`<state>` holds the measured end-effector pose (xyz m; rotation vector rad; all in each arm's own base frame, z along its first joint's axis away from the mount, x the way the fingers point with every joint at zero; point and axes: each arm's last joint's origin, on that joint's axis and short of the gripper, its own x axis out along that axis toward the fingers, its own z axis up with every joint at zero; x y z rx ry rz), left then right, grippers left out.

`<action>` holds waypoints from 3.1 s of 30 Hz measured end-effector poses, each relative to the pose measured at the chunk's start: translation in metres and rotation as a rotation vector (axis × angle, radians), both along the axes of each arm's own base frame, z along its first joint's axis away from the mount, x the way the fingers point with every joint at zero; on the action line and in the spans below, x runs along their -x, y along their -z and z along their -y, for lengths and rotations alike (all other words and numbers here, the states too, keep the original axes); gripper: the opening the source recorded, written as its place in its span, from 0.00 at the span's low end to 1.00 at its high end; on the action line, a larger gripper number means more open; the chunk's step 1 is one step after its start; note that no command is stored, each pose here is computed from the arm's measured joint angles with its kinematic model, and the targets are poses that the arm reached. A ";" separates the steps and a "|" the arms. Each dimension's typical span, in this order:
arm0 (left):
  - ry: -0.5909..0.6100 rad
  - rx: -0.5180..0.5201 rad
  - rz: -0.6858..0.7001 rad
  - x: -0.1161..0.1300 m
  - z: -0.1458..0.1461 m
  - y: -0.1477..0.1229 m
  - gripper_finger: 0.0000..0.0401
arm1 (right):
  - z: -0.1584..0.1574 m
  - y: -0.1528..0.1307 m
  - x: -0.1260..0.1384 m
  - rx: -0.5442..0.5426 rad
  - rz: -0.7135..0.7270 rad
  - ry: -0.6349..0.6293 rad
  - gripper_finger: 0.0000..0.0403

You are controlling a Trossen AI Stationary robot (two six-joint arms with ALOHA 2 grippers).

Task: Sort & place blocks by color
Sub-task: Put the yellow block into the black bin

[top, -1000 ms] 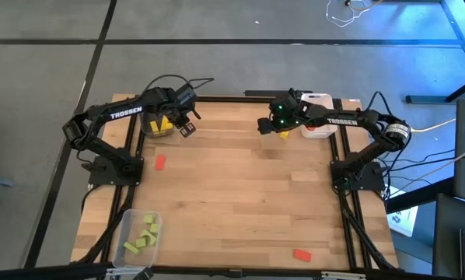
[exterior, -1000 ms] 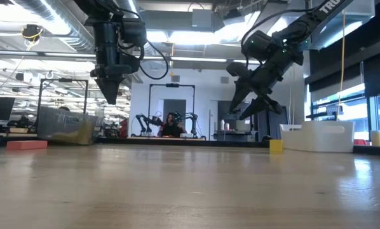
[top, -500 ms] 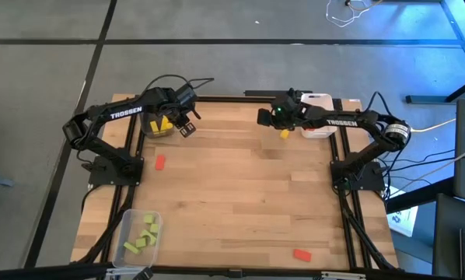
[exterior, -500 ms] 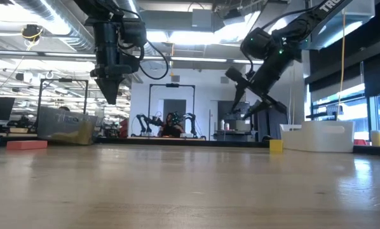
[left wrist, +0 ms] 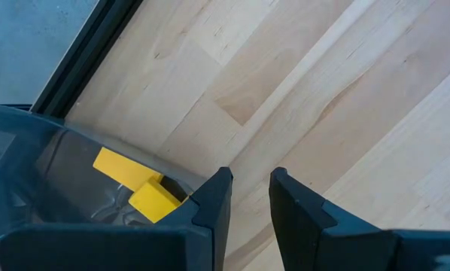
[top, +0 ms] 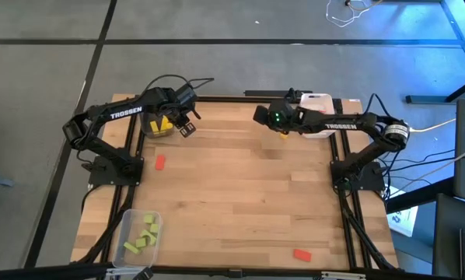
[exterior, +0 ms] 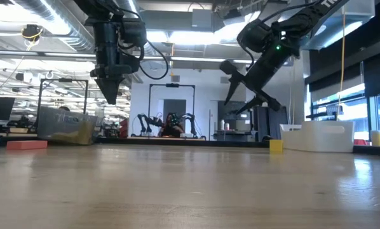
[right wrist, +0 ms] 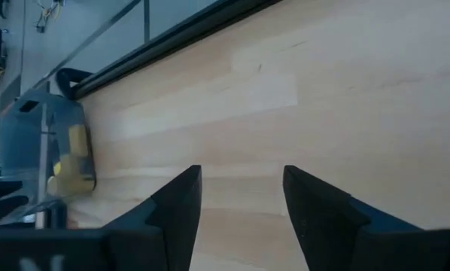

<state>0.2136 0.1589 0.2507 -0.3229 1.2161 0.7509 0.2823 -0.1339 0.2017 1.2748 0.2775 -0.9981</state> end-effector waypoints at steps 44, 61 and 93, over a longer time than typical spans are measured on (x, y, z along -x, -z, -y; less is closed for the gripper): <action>-0.001 0.000 0.000 0.000 0.000 0.000 0.21 | 0.012 0.020 0.054 -0.431 -0.339 0.348 0.64; 0.000 0.000 0.000 0.000 0.000 0.000 0.21 | 0.030 0.060 0.056 -0.435 -0.308 0.401 0.64; -0.001 -0.002 -0.002 0.000 0.000 0.000 0.21 | 0.031 0.067 0.050 -0.430 -0.350 0.385 0.64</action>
